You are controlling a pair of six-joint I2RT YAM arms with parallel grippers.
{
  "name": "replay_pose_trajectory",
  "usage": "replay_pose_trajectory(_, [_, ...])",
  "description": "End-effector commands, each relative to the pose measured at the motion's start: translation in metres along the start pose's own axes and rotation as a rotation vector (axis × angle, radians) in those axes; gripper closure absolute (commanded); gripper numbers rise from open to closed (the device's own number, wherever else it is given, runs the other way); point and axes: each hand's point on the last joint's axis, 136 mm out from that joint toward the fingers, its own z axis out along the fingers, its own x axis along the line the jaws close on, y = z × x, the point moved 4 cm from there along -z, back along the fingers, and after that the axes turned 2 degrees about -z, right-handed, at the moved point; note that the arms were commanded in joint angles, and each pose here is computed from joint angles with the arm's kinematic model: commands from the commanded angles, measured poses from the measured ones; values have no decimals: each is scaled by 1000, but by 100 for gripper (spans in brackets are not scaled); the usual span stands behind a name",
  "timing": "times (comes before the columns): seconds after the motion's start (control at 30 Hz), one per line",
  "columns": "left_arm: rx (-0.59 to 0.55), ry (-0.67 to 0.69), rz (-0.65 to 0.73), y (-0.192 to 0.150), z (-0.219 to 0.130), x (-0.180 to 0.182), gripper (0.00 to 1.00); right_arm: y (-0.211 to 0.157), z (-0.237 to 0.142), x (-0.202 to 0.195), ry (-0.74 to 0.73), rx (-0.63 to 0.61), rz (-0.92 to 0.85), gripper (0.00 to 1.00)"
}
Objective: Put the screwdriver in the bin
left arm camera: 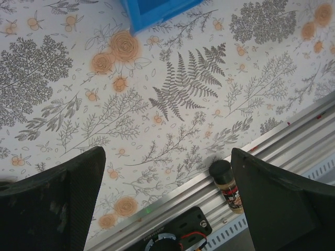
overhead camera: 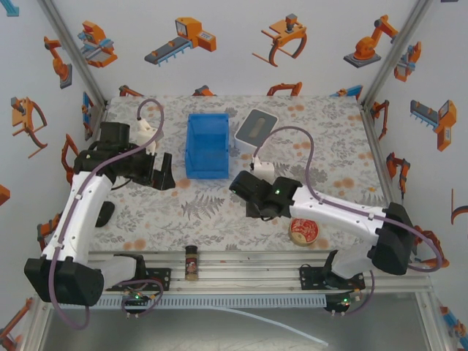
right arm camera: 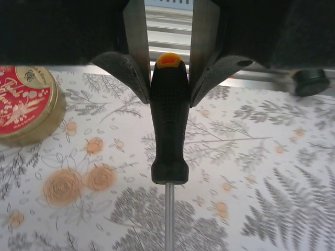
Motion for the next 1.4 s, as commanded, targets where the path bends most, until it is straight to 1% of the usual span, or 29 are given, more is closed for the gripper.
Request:
replay_pose_trajectory(0.0, [-46,9,44,7,-12,-5,3,20,-10,12,-22,-42,-99,82])
replay_pose_trajectory(0.27, [-66,18,38,8,-19,-7,3,69,-13,70,65,-81,-192,82])
replay_pose_trajectory(0.53, [-96,21,49,5,-33,-14,3,112,21,106,120,-68,-211,83])
replay_pose_trajectory(0.73, [-132,14,56,6,-47,-21,3,139,52,119,147,-63,-203,83])
replay_pose_trajectory(0.93, [-154,-6,51,10,-54,-26,3,157,81,126,188,-45,-180,83])
replay_pose_trajectory(1.23, [-161,-26,45,11,-55,-30,3,168,116,130,228,0,-165,83])
replay_pose_trajectory(1.37, [-164,-32,44,12,-57,-32,3,170,130,136,243,1,-177,84])
